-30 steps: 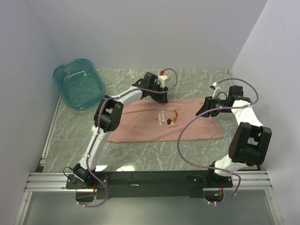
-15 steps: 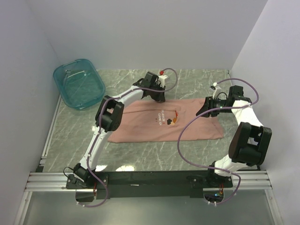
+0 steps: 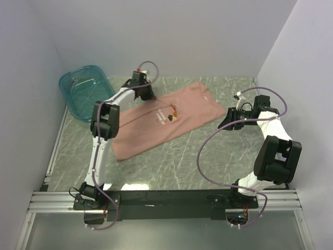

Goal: Fold and stack the t-shirts

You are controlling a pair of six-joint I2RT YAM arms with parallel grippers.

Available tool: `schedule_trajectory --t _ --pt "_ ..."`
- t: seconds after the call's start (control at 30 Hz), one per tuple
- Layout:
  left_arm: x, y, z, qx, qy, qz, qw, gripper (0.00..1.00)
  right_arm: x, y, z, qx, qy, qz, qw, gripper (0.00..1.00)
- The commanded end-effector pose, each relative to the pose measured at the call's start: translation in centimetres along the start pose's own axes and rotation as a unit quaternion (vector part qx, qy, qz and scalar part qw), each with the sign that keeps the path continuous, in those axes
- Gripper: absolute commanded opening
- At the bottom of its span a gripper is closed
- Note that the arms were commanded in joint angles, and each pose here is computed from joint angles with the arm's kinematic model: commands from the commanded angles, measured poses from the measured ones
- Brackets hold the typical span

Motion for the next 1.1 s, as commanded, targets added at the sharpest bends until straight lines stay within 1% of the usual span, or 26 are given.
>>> schedule_trajectory --t 0.0,0.1,0.17,0.23,0.27,0.3,0.33,0.37,0.4,0.43,0.47,0.5,0.53,0.57,0.6,0.63,0.67,0.7,0.73,0.8,0.83,0.87,0.9,0.93,1.03,1.07 --pt "2.7 2.8 -3.3 0.118 -0.075 -0.105 0.985 0.00 0.3 -0.8 -1.1 -0.007 -0.006 0.037 0.999 0.48" --pt "3.2 3.1 -3.7 0.134 -0.085 -0.118 0.980 0.00 0.0 -1.8 -1.7 -0.030 -0.004 0.079 0.996 0.48" --pt "3.6 2.4 -4.1 0.128 -0.092 -0.098 0.983 0.00 -0.4 -2.5 -2.2 -0.051 -0.006 0.090 0.995 0.47" --pt "3.9 1.9 -4.1 0.121 -0.087 -0.074 0.986 0.12 -1.1 -2.6 -2.9 -0.052 0.007 0.087 0.995 0.47" --pt "5.0 1.0 -5.1 0.107 -0.107 -0.051 0.987 0.16 -1.5 -2.4 -3.1 -0.033 0.016 0.074 0.997 0.47" --pt "5.7 0.4 -5.4 0.098 -0.115 -0.038 0.988 0.26 -2.0 -2.0 -3.3 -0.018 0.025 0.059 0.998 0.47" --pt "6.2 0.1 -5.0 0.084 -0.111 -0.026 0.990 0.34 -3.3 -0.1 -3.6 0.009 0.046 0.009 0.999 0.47" --pt "8.3 -1.8 -6.4 0.063 -0.145 -0.001 0.987 0.39 -3.9 0.6 -3.7 0.075 0.059 -0.016 0.995 0.48" --pt "9.1 -2.5 -6.2 0.048 -0.150 0.006 0.988 0.48 -4.8 1.9 -3.5 0.116 0.078 -0.034 0.990 0.48" --pt "10.3 -3.2 -6.5 0.023 -0.159 0.018 0.987 0.50 -6.0 4.4 -3.5 0.184 0.099 -0.049 0.977 0.48" --pt "12.9 -5.0 -7.5 0.004 -0.182 0.038 0.983 0.52 -6.8 5.5 -3.4 0.264 0.106 -0.064 0.957 0.49" --pt "13.7 -5.5 -7.2 -0.009 -0.185 0.040 0.982 0.53 -7.3 6.3 -2.7 0.307 0.115 -0.072 0.942 0.50" --pt "14.9 -5.9 -7.4 -0.032 -0.198 0.032 0.979 0.54 -8.0 8.8 -2.8 0.380 0.107 -0.095 0.914 0.50" --pt "17.9 -7.4 -7.9 -0.050 -0.226 0.036 0.972 0.55 -8.5 9.6 -2.8 0.455 0.103 -0.108 0.878 0.51" --pt "18.5 -7.2 -6.9 -0.057 -0.227 0.023 0.972 0.58 -9.0 10.4 -2.1 0.495 0.105 -0.118 0.854 0.53" --pt "19.8 -7.1 -6.8 -0.065 -0.241 0.008 0.968 0.61 -9.4 11.8 -2.4 0.546 0.093 -0.125 0.823 0.54" --pt "23.1 -7.8 -7.1 -0.061 -0.284 -0.015 0.957 0.68 -10.7 13.9 -2.0 0.609 0.106 -0.131 0.775 0.54" --pt "23.9 -6.7 -6.2 -0.049 -0.289 -0.046 0.955 0.72 -11.7 15.2 -1.6 0.635 0.109 -0.134 0.753 0.54" --pt "27.3 -7.0 -6.2 -0.020 -0.328 -0.071 0.942 0.79 -13.5 17.5 -1.3 0.668 0.098 -0.143 0.724 0.54" --pt "30.5 -5.7 -5.6 0.026 -0.354 -0.099 0.930 0.81 -15.4 19.6 -0.9 0.701 0.093 -0.130 0.695 0.54" --pt "30.8 -4.3 -3.8 0.059 -0.342 -0.115 0.931 0.81 -17.0 20.6 -1.0 0.712 0.076 -0.123 0.687 0.54" --pt "34.1 -4.8 -3.0 0.070 -0.373 -0.102 0.920 0.82 -17.9 21.9 -0.6 0.724 0.066 -0.125 0.675 0.54" --pt "34.2 -3.0 -1.0 0.087 -0.367 -0.126 0.917 0.85 -18.9 23.8 0.1 0.739 0.058 -0.131 0.658 0.54" --pt "37.3 -3.6 0.1 0.101 -0.400 -0.111 0.904 0.88 -20.4 24.7 0.7 0.746 0.048 -0.135 0.651 0.54" --pt "39.3 -1.5 3.5 0.124 -0.415 -0.154 0.888 0.94 -22.9 27.4 3.0 0.768 0.037 -0.141 0.623 0.54" --pt "41.3 -1.8 4.5 0.127 -0.434 -0.151 0.879 0.95 -23.5 27.9 3.5 0.771 0.033 -0.142 0.620 0.53"
Point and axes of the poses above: each gripper's point midway between its finger pads, its own x axis back along the fingers, its own y axis along the line the jaws close on, z = x × y, the point moved 10 cm from there along x, back along the fingers, and after that the axes turned 5 degrees about x, right-handed, at the moved point
